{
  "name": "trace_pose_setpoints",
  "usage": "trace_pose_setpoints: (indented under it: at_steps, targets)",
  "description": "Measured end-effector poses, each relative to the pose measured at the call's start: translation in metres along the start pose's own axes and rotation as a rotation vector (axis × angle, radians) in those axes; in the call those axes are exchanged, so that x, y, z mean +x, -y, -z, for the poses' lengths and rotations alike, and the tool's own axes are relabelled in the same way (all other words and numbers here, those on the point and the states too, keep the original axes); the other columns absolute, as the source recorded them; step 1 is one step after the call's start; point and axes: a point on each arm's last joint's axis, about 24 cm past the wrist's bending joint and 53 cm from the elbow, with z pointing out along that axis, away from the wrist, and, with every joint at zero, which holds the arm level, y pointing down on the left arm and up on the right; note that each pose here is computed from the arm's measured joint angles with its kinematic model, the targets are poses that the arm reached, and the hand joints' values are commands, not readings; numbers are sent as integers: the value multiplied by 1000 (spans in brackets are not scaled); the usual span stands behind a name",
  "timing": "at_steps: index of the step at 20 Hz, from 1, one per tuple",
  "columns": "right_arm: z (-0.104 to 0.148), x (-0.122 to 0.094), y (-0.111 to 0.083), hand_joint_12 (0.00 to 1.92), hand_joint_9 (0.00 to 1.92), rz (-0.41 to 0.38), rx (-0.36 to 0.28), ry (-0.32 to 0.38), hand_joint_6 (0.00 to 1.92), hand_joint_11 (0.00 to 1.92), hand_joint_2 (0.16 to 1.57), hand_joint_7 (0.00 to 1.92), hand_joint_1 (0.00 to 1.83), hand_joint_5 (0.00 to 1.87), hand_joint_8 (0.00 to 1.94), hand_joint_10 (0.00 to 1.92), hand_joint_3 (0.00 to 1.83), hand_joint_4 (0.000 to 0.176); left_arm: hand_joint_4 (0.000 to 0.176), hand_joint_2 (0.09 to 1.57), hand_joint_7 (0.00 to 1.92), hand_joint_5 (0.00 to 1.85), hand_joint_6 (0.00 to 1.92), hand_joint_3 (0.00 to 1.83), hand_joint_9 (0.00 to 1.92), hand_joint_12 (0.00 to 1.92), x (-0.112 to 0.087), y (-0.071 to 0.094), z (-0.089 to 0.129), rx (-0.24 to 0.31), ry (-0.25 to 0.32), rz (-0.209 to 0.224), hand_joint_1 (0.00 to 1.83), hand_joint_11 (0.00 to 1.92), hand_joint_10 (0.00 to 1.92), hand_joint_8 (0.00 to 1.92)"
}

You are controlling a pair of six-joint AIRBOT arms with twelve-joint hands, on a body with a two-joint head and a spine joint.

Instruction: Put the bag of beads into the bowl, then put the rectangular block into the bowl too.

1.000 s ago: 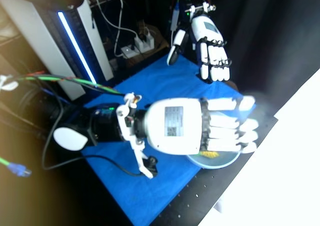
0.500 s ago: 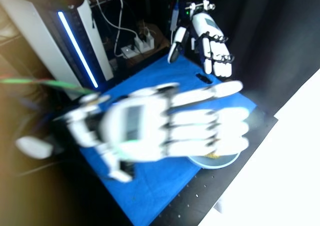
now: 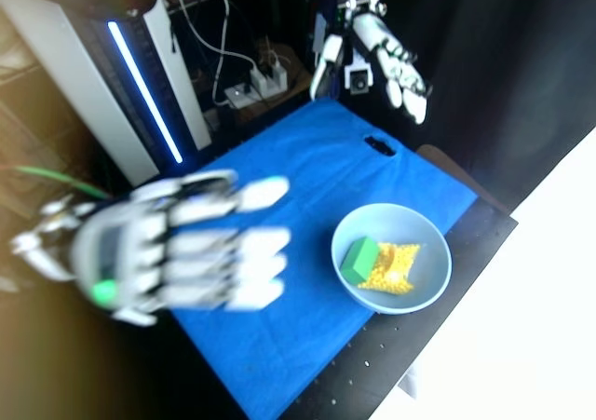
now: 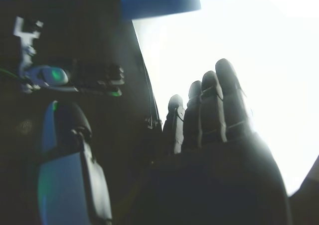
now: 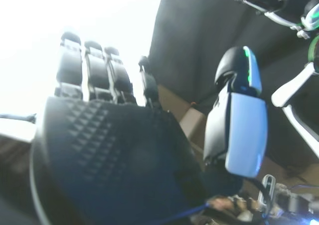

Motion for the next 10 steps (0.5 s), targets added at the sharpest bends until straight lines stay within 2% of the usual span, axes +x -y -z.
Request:
trace_pose_setpoints:
  at_steps: [2, 3, 5, 7, 10]
  targets:
    - [29, -13, 8, 0, 0, -12, 51, 46, 0, 0, 925, 0, 653, 0, 0, 0, 0, 176, 162, 893, 24, 20, 0, 0, 46, 266, -3, -5, 7, -24, 20, 7, 528, 0, 0, 1]
    - [37, -17, 11, 0, 0, -9, 63, 59, 0, 0, 954, 0, 629, 0, 0, 0, 0, 176, 173, 894, 4, 3, 0, 0, 8, 114, -9, -7, 9, -30, 38, 3, 401, 0, 0, 0]
    - [47, -27, 16, 0, 0, -4, 86, 95, 0, 0, 995, 0, 602, 0, 0, 0, 10, 176, 176, 888, 0, 0, 0, 0, 0, 4, -22, -10, 12, -38, 83, -4, 300, 0, 0, 0]
    - [52, -28, 22, 0, 0, -12, 111, 110, 0, 0, 976, 0, 624, 0, 0, 0, 0, 176, 176, 879, 0, 0, 0, 0, 0, 0, -24, -9, 12, -33, 90, -5, 281, 0, 0, 0]
    - [52, -23, 19, 0, 0, -13, 102, 91, 0, 0, 969, 0, 636, 0, 0, 0, 0, 176, 176, 883, 0, 0, 0, 0, 0, 7, -21, -7, 14, -28, 81, 0, 256, 16, 0, 0]
